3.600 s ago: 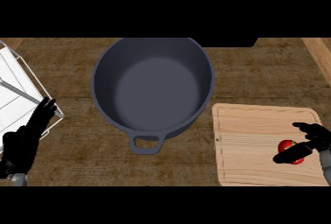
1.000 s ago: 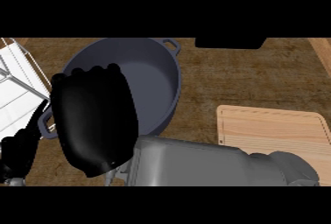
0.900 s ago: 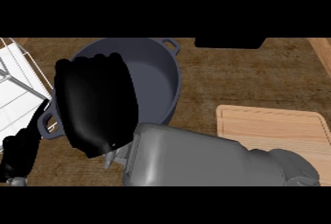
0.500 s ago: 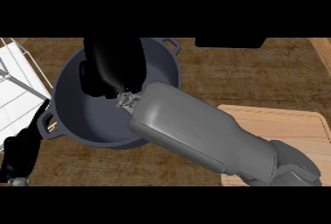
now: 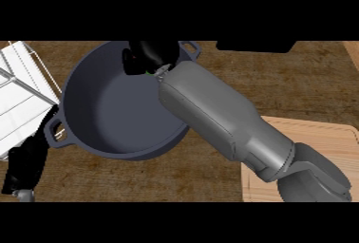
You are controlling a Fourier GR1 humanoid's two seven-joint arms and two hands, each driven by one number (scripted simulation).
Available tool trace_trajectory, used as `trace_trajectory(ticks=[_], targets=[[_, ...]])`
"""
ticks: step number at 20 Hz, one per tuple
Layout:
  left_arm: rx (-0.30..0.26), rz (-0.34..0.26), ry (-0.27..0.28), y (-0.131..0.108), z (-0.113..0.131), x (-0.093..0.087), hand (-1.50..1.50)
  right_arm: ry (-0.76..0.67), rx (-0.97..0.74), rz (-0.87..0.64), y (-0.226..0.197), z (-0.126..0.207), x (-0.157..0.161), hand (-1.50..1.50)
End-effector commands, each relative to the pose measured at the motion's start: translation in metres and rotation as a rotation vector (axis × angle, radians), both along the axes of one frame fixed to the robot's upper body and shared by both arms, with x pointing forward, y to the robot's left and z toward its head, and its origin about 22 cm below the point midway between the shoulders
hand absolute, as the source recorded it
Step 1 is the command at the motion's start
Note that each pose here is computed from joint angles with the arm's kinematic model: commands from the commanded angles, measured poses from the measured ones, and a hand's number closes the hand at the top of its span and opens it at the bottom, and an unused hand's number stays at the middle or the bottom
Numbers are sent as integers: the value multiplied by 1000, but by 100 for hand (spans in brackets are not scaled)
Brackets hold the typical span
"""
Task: Pick the tomato from the cutting board and place it in the pot
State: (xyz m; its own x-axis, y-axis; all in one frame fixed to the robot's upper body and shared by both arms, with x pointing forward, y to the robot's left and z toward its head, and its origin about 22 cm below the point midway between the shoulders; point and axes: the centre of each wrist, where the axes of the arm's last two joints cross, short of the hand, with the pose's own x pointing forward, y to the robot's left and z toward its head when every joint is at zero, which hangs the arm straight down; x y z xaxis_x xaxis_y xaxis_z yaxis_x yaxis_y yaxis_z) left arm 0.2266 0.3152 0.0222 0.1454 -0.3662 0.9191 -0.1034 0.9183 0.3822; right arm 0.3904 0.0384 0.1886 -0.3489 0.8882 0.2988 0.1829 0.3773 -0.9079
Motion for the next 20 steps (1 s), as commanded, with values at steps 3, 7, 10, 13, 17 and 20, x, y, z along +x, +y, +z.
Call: trace_trajectory(ticks=[3,7,10,13,17,20], targets=[[-2,-9,-8,-11,7,22,0,105,85,-25,-23,-31,19,-150],[-13,-32,-6,-27,-3,18,0,164,189,-17,-33,-33,28,-150],[-24,-35,1,-10,8,26,0,176,227,20,-34,-29,31,-150],[-3,-48,-14,-7,15,29,0,164,262,42,-33,-27,31,-150],[1,-7,1,-2,9,20,0,24,527,113,-35,-15,28,-150],[-6,-28,2,-3,6,20,0,-25,705,105,-37,-8,26,-150]])
